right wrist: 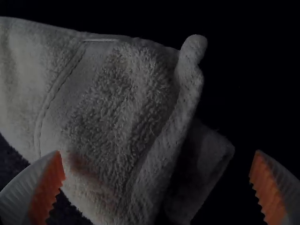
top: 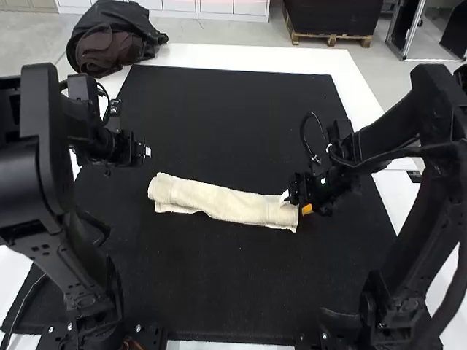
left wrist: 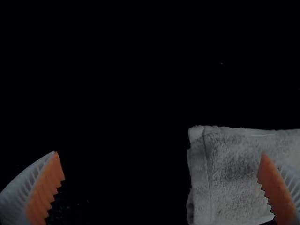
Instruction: Fold the towel.
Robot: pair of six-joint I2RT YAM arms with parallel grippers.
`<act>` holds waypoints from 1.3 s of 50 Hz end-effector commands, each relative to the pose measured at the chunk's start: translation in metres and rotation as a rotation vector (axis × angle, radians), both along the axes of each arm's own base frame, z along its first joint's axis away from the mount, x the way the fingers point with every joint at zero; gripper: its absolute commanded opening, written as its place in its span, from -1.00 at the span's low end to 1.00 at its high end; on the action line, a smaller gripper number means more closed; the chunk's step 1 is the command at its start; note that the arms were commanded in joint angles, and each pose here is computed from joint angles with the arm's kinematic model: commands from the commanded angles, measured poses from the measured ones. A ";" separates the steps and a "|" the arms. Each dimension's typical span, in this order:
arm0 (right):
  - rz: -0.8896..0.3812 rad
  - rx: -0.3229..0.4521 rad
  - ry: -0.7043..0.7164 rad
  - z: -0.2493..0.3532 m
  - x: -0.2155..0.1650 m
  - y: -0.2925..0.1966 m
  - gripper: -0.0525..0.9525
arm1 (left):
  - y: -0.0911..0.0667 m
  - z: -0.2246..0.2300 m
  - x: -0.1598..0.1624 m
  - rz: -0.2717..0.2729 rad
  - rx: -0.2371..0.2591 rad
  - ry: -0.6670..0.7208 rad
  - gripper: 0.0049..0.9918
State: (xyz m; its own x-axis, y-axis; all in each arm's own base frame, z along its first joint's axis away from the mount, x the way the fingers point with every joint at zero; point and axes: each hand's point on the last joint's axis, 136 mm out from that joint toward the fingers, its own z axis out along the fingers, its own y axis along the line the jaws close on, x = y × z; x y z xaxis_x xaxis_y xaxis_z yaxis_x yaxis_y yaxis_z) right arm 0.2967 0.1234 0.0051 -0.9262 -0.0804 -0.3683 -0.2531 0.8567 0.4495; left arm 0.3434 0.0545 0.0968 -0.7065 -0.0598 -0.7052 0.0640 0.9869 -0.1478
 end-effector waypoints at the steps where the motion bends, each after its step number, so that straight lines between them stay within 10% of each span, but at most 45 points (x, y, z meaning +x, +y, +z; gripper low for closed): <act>1: 0.013 0.014 -0.008 0.004 0.004 0.008 0.91 | -0.001 0.016 0.007 -0.004 0.001 -0.043 0.95; 32: 0.029 0.011 0.048 -0.014 -0.010 0.017 0.89 | -0.002 0.013 0.005 -0.004 -0.003 -0.030 0.95; 36: 0.040 0.010 0.050 -0.015 -0.012 0.019 0.47 | -0.002 0.013 0.005 -0.004 -0.004 -0.028 0.95; 41: 0.047 0.016 0.041 -0.016 -0.013 0.021 -0.96 | -0.003 0.012 0.003 -0.004 -0.006 -0.022 0.95; 65: -0.021 0.027 -0.061 0.029 0.006 -0.003 -0.94 | -0.002 0.011 0.001 0.005 -0.012 -0.016 0.95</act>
